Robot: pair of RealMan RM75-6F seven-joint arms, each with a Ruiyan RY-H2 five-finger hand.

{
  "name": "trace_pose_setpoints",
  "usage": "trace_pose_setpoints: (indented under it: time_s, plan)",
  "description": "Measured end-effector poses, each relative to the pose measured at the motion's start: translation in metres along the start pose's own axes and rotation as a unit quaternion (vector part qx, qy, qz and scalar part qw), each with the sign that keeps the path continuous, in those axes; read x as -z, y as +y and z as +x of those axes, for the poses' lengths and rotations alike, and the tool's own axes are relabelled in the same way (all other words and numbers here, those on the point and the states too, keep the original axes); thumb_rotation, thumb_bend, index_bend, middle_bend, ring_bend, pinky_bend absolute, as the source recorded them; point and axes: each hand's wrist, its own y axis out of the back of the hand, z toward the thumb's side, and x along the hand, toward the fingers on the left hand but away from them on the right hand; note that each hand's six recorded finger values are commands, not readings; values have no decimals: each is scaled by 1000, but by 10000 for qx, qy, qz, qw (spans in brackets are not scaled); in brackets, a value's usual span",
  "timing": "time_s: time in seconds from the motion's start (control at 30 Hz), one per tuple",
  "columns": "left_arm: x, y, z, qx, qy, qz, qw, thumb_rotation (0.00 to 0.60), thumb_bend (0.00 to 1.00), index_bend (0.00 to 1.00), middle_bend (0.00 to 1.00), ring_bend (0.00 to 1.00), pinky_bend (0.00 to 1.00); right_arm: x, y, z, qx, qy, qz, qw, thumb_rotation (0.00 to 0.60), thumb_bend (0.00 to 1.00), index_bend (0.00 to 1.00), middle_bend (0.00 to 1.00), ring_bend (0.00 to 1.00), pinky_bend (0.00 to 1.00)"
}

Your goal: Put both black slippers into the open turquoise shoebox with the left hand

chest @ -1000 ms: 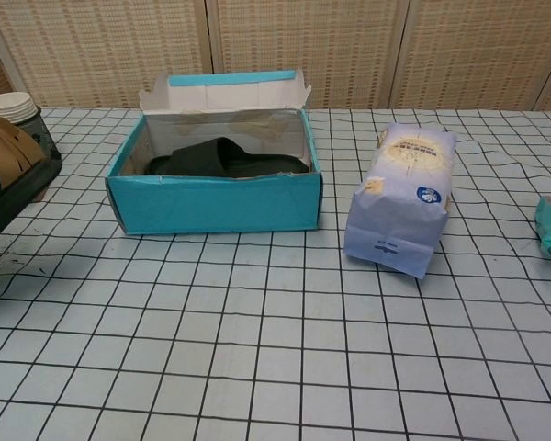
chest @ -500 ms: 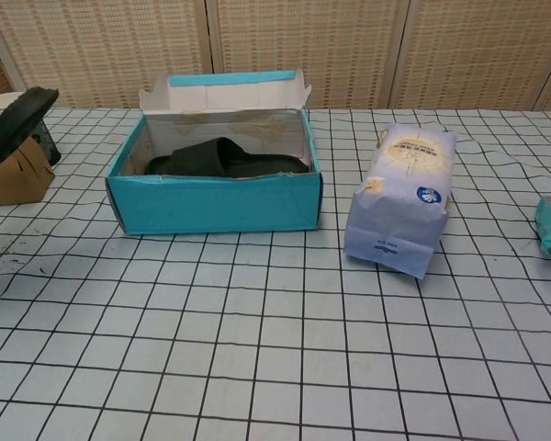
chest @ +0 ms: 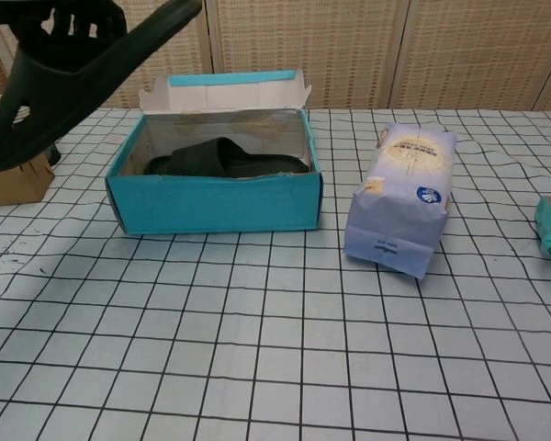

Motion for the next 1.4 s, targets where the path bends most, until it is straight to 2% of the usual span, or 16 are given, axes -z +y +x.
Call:
trace_pose_setpoints:
  time_s: [0.13, 0.33, 0.6, 0.87, 1.27, 1.33, 1.4]
  plan:
    - [-21, 5, 24, 84, -126, 16, 9999, 600, 548, 474, 583, 560, 582, 3, -2, -3, -57, -54, -10, 10000, 600, 180, 0, 0, 0, 0]
    - [-44, 2, 62, 311, -259, 32, 9992, 600, 548, 474, 584, 560, 578, 8, -5, -8, -132, -157, -34, 9998, 600, 181, 0, 0, 0, 0]
    - [-78, -22, 99, 758, -474, 30, 9960, 600, 549, 474, 585, 560, 576, 14, -5, -13, -181, -253, -113, 9995, 600, 180, 0, 0, 0, 0]
    - [-88, -50, 117, 1136, -511, 89, 9922, 600, 548, 473, 584, 559, 574, 17, -4, -14, -174, -280, -134, 9994, 600, 181, 0, 0, 0, 0]
    - [-78, -81, 129, 1732, -389, 247, 9838, 600, 550, 460, 574, 552, 569, 19, -5, -14, -192, -309, -116, 9993, 600, 180, 0, 0, 0, 0]
    - [-77, -85, 128, 1856, -372, 219, 9817, 600, 537, 404, 513, 489, 520, 18, -5, -14, -194, -302, -113, 9993, 600, 180, 0, 0, 0, 0]
    - [-75, -88, 127, 1914, -354, 222, 9806, 600, 507, 294, 383, 361, 433, 18, -4, -14, -183, -297, -114, 9993, 600, 181, 0, 0, 0, 0]
